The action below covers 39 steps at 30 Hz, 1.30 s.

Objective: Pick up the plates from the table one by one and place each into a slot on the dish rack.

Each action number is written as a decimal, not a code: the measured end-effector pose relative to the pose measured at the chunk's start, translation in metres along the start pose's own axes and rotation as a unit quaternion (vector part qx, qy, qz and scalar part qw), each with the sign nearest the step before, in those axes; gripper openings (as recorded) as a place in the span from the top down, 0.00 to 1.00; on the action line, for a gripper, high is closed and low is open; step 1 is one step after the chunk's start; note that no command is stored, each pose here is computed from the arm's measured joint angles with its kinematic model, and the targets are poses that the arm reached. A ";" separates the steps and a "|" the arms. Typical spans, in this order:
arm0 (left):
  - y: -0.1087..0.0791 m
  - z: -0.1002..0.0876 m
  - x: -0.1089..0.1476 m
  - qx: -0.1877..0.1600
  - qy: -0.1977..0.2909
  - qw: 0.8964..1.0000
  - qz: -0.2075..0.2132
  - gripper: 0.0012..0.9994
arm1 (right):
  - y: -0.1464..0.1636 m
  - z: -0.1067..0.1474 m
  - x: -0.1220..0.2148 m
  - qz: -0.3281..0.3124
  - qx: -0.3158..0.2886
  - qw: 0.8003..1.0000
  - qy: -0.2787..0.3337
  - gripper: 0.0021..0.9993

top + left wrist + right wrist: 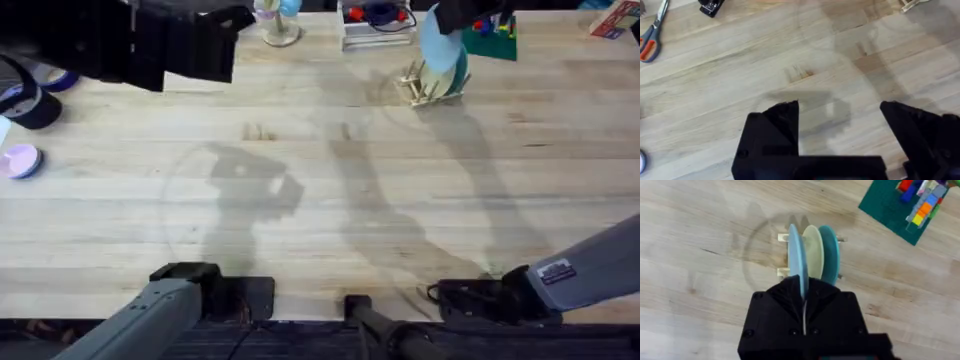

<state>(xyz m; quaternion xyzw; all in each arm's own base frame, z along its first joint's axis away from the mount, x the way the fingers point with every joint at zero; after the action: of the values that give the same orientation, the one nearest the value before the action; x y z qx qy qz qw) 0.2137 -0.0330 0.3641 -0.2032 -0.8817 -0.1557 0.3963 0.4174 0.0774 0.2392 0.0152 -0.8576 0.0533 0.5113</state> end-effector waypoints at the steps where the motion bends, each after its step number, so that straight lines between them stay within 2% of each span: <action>1: 0.000 0.000 0.000 0.000 0.000 1.000 0.000 0.00 | 0.000 0.000 -0.003 0.000 0.000 1.000 0.002 0.97; 17: 0.000 0.000 0.000 0.000 0.000 1.000 0.000 0.01 | 0.003 0.005 -0.036 0.004 0.003 0.999 0.034 0.97; 30: 0.000 0.000 0.000 0.000 0.000 1.000 0.000 0.01 | -0.005 0.005 -0.041 0.009 -0.005 0.999 0.039 0.97; 39: 0.000 0.000 0.000 0.000 0.000 1.000 0.000 0.01 | -0.003 0.012 -0.062 0.011 -0.004 0.998 0.063 0.97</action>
<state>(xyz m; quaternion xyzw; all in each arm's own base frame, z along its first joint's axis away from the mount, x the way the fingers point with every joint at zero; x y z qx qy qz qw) 0.2137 -0.0330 0.3641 -0.2032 -0.8817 -0.1557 0.3963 0.4371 0.0717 0.1794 0.0006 -0.8238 0.0564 0.5640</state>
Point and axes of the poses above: each hand's point on the last joint's axis, 136 mm out from that joint toward the fingers, its own x axis back along the fingers, its own y axis along the line the jaws close on, z = x × y, the point moved 3 cm from there along x, back along the fingers, and after that the axes turned 13 degrees about -x, right-handed, at the moved point
